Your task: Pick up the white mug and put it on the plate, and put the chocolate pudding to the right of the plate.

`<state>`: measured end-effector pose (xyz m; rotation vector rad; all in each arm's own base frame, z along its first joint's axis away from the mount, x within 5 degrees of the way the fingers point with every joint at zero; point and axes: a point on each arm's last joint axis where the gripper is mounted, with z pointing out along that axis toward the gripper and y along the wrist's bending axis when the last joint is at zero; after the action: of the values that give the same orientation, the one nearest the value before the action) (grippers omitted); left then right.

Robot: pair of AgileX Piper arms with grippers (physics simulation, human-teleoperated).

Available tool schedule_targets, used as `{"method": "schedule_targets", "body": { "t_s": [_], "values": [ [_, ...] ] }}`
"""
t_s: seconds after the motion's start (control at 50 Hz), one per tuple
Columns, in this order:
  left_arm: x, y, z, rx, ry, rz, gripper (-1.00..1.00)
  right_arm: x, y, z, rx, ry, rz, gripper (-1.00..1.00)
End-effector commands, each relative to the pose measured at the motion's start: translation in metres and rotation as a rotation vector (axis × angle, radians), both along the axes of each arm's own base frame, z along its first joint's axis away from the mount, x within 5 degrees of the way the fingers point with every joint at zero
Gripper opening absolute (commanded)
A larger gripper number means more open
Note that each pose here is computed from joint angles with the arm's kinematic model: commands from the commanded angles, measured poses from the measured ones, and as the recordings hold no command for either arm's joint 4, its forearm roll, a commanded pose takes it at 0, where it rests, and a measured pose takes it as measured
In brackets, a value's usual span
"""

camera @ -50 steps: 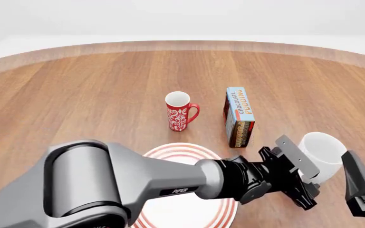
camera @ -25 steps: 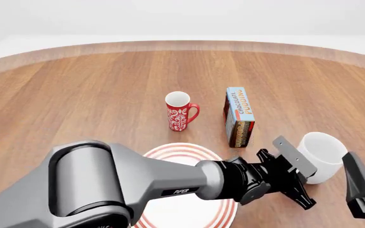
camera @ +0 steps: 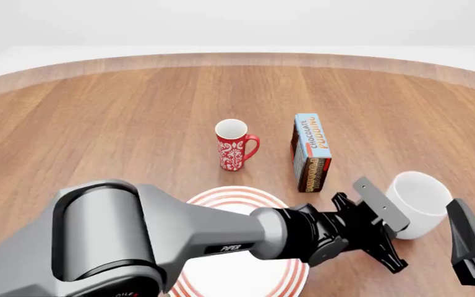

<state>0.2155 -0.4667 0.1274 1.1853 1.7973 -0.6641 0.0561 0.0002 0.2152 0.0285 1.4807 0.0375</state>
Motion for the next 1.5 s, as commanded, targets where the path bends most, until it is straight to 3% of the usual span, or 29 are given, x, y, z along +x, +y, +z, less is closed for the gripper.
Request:
{"method": "schedule_targets", "body": {
  "t_s": [0.02,0.68,1.5],
  "values": [
    [0.003,0.005,0.012,-0.008,-0.036,-0.008,-1.0,0.0,0.0,0.0,-0.002,-0.001,-0.001,1.0],
    [0.023,0.037,0.051,-0.088,-0.084,0.057,-1.0,0.0,0.0,0.001,-0.007,-0.003,-0.004,1.0],
    [0.007,0.084,0.092,-0.163,-0.121,0.08,-1.0,0.0,0.0,0.001,-0.011,-0.005,-0.005,1.0]
  ]
}}
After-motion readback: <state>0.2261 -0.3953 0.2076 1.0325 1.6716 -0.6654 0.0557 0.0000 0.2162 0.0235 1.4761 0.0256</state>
